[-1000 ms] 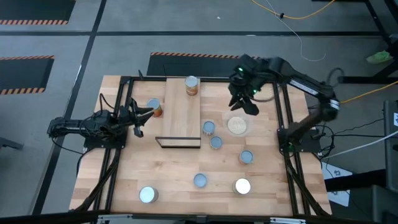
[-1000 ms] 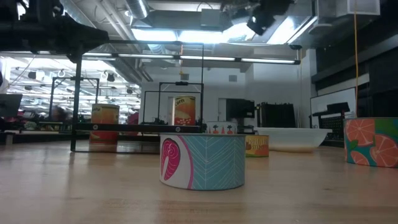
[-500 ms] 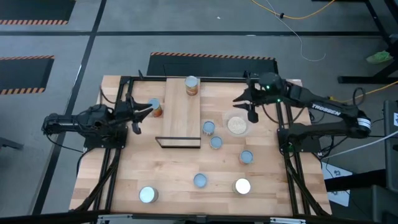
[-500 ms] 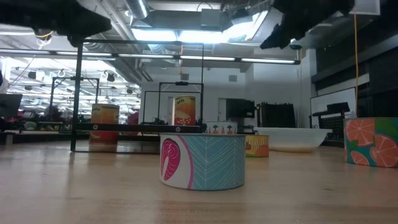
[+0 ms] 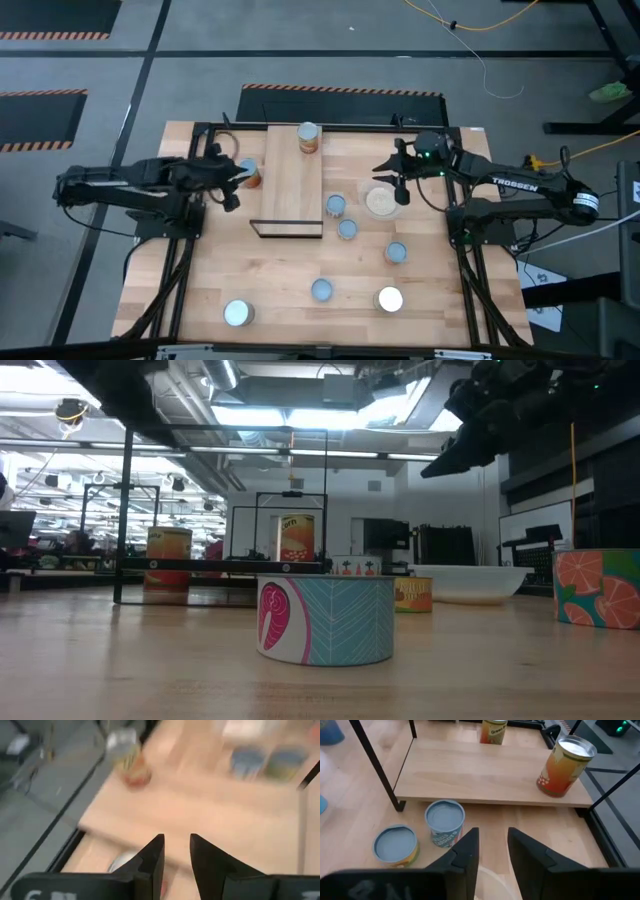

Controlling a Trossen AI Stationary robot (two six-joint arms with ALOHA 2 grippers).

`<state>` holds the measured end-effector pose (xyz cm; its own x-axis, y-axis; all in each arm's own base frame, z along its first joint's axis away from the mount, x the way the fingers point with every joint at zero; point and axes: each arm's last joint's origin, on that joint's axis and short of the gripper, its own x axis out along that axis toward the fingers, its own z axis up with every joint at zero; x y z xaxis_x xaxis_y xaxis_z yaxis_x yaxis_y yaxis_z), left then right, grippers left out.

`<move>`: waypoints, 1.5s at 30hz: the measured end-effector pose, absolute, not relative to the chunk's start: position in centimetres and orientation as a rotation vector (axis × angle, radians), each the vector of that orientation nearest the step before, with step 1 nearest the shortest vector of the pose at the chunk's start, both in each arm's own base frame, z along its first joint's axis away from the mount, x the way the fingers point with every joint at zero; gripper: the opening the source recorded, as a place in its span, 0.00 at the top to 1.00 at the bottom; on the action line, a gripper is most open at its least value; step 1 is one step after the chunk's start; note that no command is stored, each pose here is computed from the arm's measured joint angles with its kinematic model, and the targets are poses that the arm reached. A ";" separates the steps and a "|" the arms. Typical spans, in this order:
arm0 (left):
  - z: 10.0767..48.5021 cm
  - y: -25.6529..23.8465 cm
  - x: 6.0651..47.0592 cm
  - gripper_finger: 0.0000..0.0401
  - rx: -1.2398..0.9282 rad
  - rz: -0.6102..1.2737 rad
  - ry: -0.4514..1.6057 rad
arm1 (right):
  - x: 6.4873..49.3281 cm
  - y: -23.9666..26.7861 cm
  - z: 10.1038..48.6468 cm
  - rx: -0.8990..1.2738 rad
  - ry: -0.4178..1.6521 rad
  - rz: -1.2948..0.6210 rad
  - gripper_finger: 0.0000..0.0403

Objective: Pick and place cans onto a shelf

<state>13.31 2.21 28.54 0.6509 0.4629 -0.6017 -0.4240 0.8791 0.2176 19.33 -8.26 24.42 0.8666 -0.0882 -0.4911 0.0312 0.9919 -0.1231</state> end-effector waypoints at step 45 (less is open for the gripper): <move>22.2 9.5 17.6 0.90 0.164 0.383 1.470 | 19.4 -8.3 24.5 -0.121 0.505 -0.062 0.73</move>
<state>17.63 9.53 22.16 0.0542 0.3491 -0.9355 -0.1518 0.9289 0.3379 19.40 -8.28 24.54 0.8736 -0.0889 -0.4784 0.0293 0.9910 -0.1308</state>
